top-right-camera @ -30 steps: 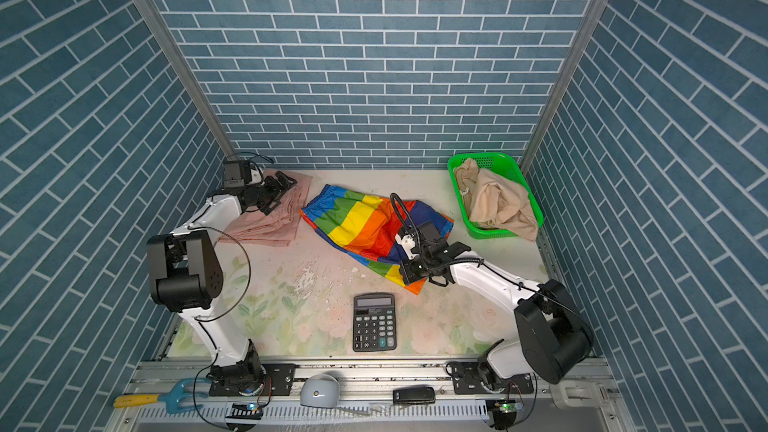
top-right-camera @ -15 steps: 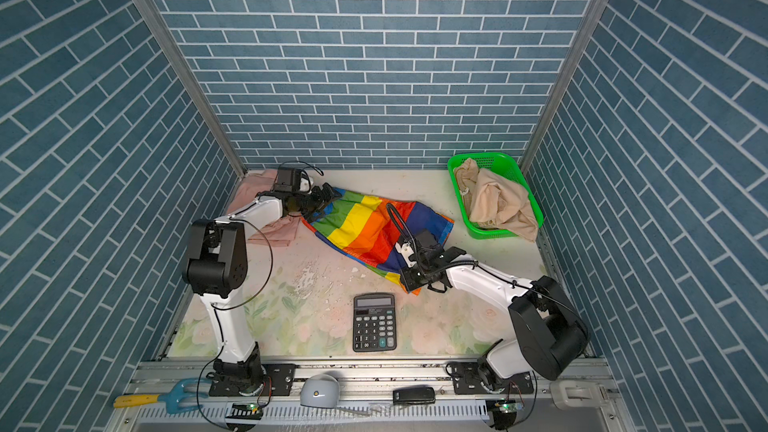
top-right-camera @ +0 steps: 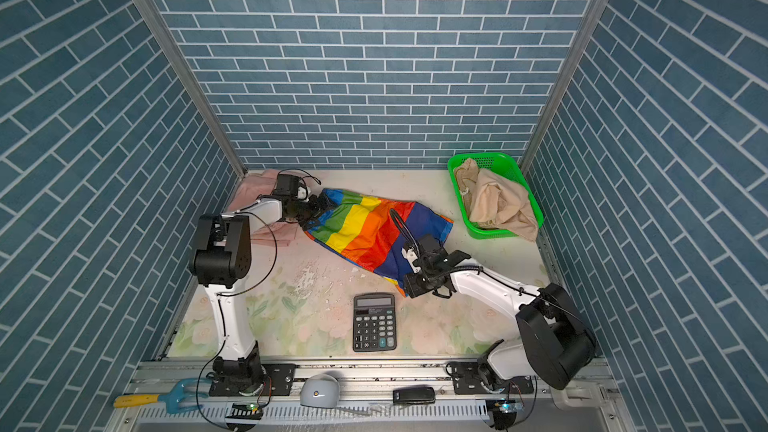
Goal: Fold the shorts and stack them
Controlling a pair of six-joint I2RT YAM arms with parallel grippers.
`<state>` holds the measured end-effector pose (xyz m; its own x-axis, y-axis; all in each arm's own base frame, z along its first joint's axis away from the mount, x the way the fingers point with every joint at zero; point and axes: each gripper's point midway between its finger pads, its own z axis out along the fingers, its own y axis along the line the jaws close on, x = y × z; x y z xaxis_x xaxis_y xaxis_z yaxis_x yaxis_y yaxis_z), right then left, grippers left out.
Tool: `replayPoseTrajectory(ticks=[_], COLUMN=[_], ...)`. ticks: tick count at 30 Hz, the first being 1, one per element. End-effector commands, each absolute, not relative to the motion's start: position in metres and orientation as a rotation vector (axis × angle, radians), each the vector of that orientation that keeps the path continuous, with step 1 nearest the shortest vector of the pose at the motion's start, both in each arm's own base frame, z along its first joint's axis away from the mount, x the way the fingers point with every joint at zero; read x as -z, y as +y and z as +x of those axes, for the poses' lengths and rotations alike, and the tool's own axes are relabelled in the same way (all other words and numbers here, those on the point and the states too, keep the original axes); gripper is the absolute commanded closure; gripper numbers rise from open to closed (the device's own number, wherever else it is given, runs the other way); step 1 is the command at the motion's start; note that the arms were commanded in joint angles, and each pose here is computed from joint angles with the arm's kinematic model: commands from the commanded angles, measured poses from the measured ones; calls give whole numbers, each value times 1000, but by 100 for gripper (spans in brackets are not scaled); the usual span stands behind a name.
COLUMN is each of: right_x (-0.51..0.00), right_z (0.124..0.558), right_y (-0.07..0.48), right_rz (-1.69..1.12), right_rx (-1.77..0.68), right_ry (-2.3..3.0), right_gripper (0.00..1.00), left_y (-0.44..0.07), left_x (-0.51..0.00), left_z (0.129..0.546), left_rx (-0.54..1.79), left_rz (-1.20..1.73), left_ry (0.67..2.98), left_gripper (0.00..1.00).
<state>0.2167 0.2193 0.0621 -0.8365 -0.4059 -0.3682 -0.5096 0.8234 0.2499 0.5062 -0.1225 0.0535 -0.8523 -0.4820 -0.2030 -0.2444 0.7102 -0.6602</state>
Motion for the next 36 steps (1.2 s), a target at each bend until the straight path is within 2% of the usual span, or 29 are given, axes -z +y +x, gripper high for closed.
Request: replayPoseTrajectory(ticks=[1,7,18,22,26,36], right_x=[-78,-97,-71,-60,-58,-58], right_z=[227,249,253,264,281,347], right_y=[200,193,203,192,182,157], right_rz=[-534,-301,162,280,314,369], right_rx=[-404,-463,-797,-814,-787,-806], right_ry=[2714,2706,2721,2692,2665,2557], right_gripper=[40,27,26,26,34,40], left_y=[-100,-90,-91,-91,-92,-92], left_x=[-31,-21,-24,-23,-19,-20], left_z=[501,491,494,491,487,489], left_rx=[816,816,849,848,850,860], left_rz=[-600,-652,-669,-665,-668,-663], left_ry=[2614,2630,2606,2614,2620,2618], left_gripper=[1,0,0,0,0,0])
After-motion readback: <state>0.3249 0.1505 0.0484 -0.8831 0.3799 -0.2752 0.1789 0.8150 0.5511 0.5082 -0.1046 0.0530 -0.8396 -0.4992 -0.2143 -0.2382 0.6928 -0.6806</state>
